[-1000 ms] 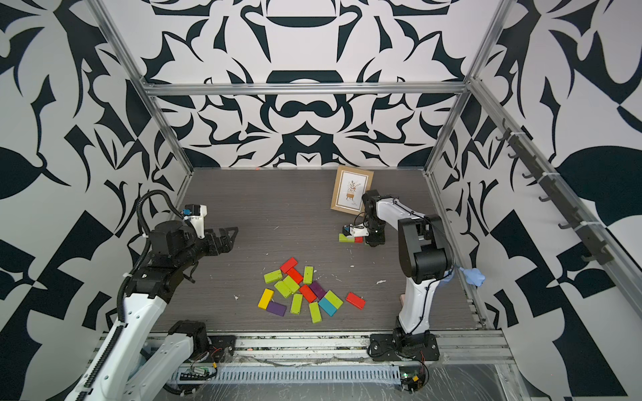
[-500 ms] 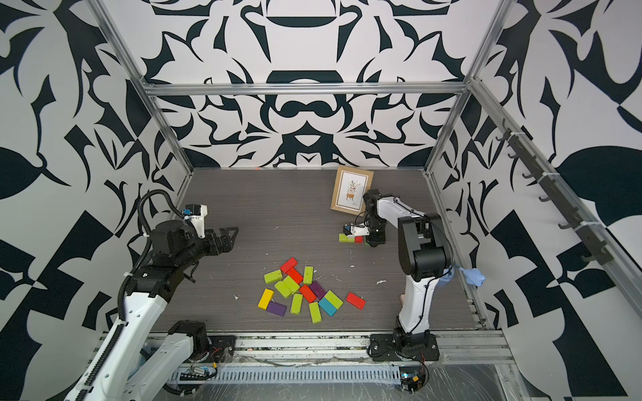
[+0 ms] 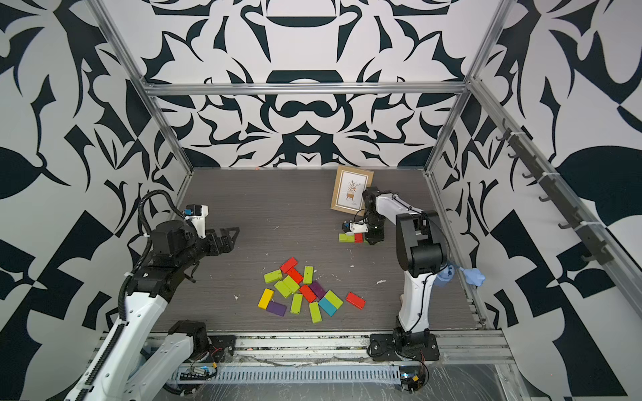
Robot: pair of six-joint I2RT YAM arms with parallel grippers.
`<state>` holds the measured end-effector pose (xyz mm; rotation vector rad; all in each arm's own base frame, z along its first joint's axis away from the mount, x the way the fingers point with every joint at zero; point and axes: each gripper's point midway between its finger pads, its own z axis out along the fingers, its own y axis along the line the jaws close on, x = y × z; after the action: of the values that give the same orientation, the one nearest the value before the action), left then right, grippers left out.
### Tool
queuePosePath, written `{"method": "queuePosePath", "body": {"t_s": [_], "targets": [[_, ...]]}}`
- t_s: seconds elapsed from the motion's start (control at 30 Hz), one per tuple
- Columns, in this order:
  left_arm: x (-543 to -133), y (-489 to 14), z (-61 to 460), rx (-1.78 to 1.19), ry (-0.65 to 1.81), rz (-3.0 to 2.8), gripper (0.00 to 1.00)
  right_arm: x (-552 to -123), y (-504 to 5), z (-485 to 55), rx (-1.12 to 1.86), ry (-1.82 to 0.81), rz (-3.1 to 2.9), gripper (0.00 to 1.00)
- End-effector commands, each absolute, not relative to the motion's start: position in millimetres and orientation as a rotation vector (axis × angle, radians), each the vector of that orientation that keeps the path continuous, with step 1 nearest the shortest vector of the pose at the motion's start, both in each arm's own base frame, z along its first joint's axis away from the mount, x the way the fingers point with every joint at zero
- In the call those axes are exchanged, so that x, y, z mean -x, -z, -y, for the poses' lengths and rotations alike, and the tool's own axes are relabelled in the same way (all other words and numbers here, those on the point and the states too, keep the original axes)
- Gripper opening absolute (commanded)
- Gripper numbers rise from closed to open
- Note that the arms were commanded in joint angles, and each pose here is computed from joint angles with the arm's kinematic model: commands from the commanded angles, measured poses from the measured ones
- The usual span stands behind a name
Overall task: Assemble the letter t with building blocks
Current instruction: Assemble the building block at the center of the board.
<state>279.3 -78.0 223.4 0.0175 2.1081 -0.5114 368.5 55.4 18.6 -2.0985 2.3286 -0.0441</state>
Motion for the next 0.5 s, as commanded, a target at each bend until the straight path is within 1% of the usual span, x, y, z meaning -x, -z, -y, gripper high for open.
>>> {"method": "queuePosePath", "body": {"t_s": [0.0, 0.47], "targets": [[-277.3, -222.1, 79.3, -0.028, 0.517, -2.102, 1.00, -369.6, -17.4, -60.8, 2.079, 0.007, -2.324, 0.03], [-275.7, -223.4, 78.9, -0.033, 0.512, -2.096, 1.00, -371.5, -14.9, -66.3, 2.103, 0.043, -2.286, 0.06]]}}
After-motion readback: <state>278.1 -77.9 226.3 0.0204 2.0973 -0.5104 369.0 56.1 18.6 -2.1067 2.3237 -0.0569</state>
